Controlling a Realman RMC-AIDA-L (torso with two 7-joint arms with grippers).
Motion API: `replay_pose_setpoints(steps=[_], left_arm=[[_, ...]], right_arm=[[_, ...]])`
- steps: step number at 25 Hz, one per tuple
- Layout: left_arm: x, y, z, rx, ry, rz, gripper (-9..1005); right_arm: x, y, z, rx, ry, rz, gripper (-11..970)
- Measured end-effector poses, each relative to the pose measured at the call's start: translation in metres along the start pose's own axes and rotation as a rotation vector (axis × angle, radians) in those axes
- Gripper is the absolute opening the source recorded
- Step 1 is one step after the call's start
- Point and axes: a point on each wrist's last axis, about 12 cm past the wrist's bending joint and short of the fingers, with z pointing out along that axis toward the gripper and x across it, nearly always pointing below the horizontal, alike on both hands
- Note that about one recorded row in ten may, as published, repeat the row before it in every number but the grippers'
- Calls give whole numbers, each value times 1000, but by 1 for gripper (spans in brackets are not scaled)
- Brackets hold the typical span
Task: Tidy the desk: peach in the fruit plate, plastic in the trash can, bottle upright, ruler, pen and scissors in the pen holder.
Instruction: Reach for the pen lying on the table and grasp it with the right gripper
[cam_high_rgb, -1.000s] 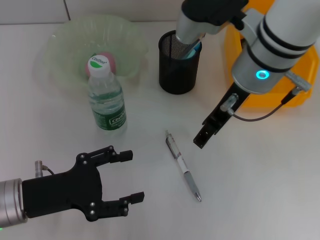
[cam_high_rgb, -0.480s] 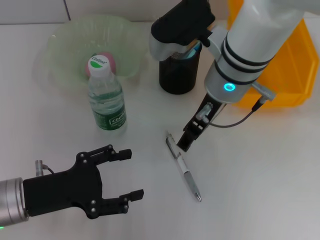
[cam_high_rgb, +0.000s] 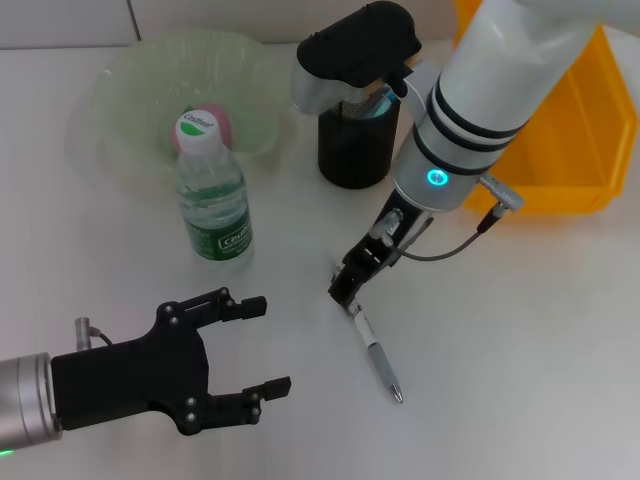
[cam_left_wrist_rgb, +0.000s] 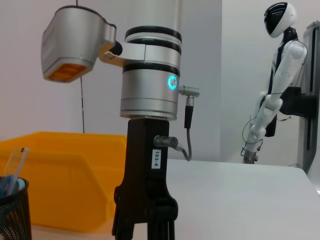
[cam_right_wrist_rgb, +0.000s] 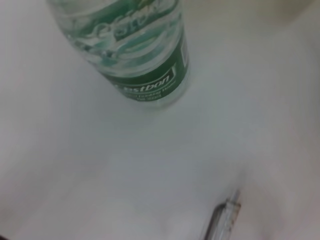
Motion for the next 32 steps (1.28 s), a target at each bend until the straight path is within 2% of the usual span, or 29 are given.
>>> replay_pose_setpoints(steps=[32], left_arm=[[-2,2,3,9,-3,7,811]], right_arm=[[-4,17,20,85,24,-148,793]])
